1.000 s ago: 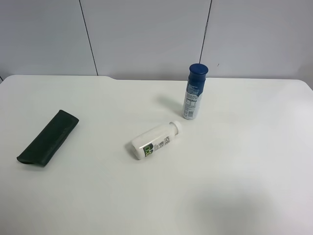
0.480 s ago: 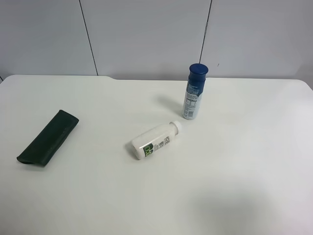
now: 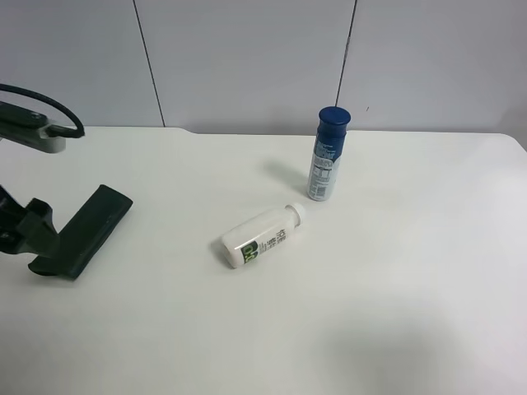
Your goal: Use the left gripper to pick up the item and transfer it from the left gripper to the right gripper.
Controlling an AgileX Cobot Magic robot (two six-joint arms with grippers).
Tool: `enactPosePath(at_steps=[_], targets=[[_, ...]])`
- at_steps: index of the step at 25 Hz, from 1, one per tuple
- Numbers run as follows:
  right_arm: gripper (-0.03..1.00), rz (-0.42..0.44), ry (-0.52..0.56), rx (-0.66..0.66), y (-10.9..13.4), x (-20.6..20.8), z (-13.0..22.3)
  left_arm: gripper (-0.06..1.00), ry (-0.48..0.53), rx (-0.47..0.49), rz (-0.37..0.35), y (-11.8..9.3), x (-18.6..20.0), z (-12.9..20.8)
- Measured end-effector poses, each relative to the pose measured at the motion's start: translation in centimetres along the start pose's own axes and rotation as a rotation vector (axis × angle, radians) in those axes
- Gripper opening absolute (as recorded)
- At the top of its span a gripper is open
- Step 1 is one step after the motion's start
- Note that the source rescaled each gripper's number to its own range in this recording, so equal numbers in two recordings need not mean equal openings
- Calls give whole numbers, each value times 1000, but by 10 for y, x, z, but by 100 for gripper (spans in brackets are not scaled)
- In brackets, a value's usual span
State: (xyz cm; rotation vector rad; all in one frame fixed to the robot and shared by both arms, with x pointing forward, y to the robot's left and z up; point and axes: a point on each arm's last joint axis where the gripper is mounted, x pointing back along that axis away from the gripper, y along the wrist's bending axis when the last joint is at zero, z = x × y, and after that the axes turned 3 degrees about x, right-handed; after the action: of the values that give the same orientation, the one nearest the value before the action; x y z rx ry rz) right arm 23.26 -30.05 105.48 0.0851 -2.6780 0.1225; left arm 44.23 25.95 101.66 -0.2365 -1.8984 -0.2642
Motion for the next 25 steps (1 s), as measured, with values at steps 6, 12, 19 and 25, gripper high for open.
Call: enactPosePath(at_steps=[6,12,19,25], targets=[[100,0,0,0,0,0,0,100,115,-5,14,-1,-47,-11],[100,0,0,0,0,0,0,100,102,-9,18,-2,-81,-21],[100,0,0,0,0,0,0,100,114,-47,-9,0,-110,-25],[100,0,0,0,0,0,0,100,80,-33,-60,4,-115,-28]])
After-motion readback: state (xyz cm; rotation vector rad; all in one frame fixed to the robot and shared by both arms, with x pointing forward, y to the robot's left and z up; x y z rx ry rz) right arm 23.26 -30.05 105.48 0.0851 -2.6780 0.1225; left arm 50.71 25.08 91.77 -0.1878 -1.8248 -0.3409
